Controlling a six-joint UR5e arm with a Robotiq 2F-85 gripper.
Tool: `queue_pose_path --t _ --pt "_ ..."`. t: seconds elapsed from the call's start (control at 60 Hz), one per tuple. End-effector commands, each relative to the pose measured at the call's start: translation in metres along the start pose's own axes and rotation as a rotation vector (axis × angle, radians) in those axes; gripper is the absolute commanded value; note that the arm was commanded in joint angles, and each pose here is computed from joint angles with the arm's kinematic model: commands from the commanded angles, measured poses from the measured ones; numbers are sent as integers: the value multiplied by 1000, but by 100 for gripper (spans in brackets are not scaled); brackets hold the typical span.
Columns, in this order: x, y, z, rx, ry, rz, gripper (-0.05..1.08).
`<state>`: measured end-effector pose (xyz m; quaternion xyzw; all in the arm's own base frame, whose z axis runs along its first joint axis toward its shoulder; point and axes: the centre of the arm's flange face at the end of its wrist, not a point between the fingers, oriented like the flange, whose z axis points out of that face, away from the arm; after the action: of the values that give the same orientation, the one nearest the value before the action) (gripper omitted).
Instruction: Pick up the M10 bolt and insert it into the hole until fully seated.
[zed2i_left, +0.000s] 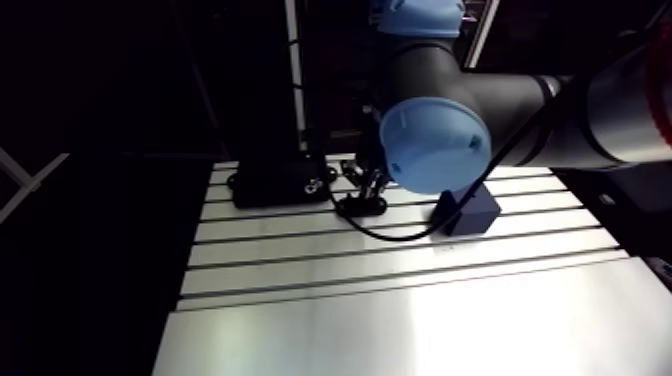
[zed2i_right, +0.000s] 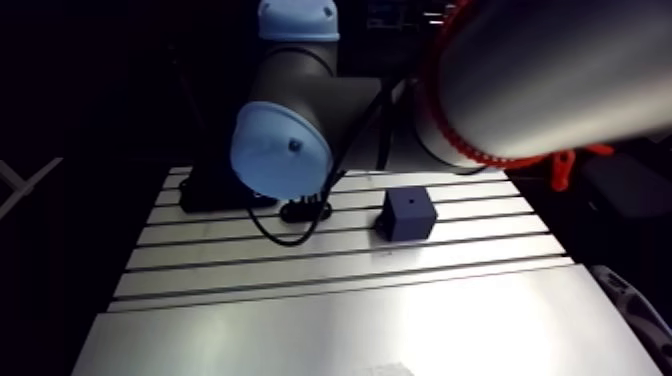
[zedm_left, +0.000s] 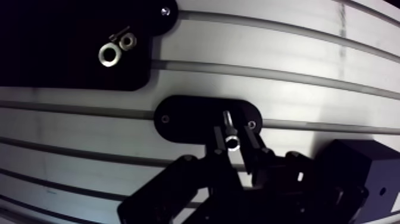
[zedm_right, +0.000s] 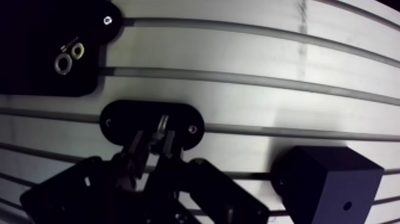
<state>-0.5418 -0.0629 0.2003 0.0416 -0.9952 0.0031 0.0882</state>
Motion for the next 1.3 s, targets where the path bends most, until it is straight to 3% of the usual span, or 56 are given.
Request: queue_pose_path --t 0.017,0.55,0.933,1.117,1.3 --pt "1 1 -1 -2 1 1 73" --pt "11 0 -34 -3 38 7 84" --pt "35 13 -104 -10 27 30 104" --pt "52 25 -129 -3 -18 47 106" --pt "62 44 -155 14 -107 89 107"
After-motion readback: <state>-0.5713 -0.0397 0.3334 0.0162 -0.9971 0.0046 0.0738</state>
